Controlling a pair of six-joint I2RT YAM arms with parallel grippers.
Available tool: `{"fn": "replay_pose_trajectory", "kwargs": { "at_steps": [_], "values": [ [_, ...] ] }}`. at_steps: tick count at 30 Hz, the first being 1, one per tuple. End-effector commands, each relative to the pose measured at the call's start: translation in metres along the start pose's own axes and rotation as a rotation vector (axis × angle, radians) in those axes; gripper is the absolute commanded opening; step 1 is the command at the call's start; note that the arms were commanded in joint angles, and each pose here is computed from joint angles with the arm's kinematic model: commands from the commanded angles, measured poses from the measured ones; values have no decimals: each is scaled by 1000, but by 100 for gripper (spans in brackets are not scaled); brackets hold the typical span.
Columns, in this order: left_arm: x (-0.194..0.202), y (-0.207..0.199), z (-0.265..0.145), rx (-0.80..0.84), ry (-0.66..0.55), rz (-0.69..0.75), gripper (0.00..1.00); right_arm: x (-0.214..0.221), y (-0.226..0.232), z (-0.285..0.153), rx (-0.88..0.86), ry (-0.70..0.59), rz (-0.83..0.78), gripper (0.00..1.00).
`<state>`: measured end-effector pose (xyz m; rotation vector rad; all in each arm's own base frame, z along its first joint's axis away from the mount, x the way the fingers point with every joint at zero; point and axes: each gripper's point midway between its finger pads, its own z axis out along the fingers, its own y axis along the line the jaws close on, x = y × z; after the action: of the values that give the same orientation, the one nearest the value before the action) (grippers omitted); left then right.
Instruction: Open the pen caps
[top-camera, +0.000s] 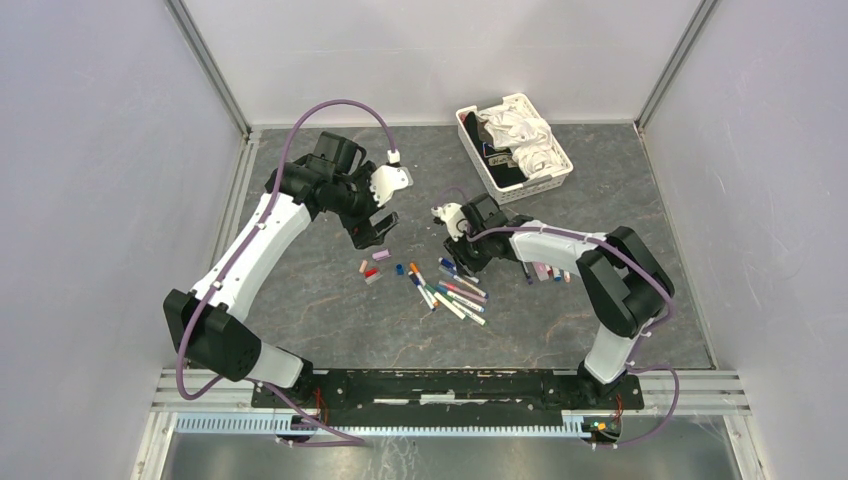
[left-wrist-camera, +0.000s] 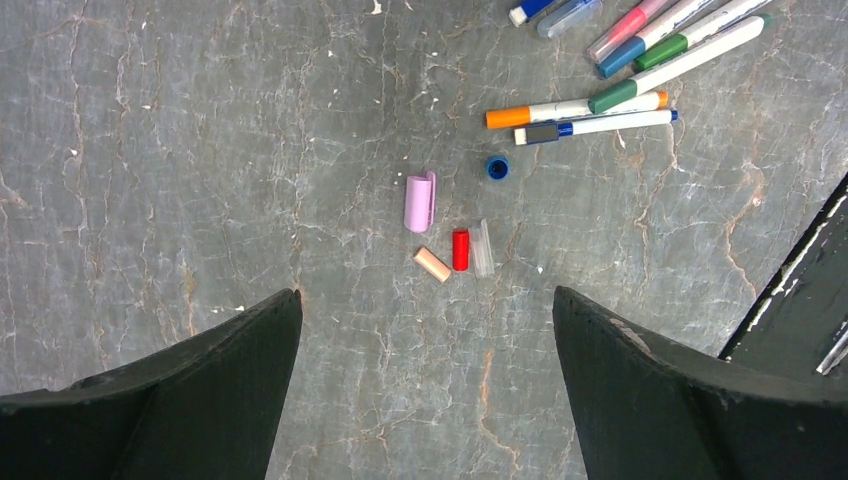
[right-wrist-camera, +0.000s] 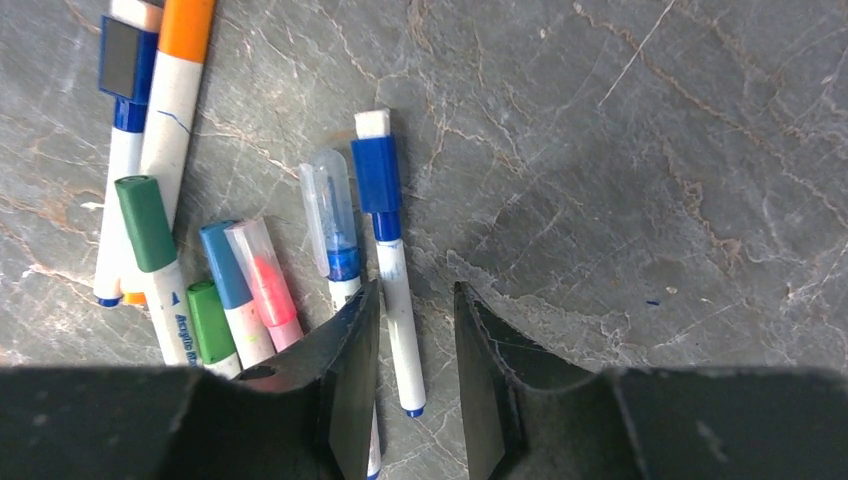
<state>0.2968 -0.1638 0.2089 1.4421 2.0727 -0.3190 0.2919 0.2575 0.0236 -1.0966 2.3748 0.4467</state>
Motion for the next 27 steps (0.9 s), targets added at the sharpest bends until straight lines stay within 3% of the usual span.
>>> {"fn": "replay_pose_trajectory", "kwargs": {
  "at_steps": [1,10,15,20,27],
  "values": [
    [-5,2,-5,0,-11,26,100,11,-4,8,23,21,0,38],
    [-4,-3,-2,34,-10,22,100,19,-12,9,66,35,-16,31],
    [3,-20,7,126,-13,27,100,-12,-5,-10,13,-65,-3,0],
    [2,-51,9,266,-101,121,100,-56,22,-46,-114,-211,7,0],
    [-6,-77,12,374,-239,260,100,-67,92,-71,-495,-290,46,0]
  ]
}}
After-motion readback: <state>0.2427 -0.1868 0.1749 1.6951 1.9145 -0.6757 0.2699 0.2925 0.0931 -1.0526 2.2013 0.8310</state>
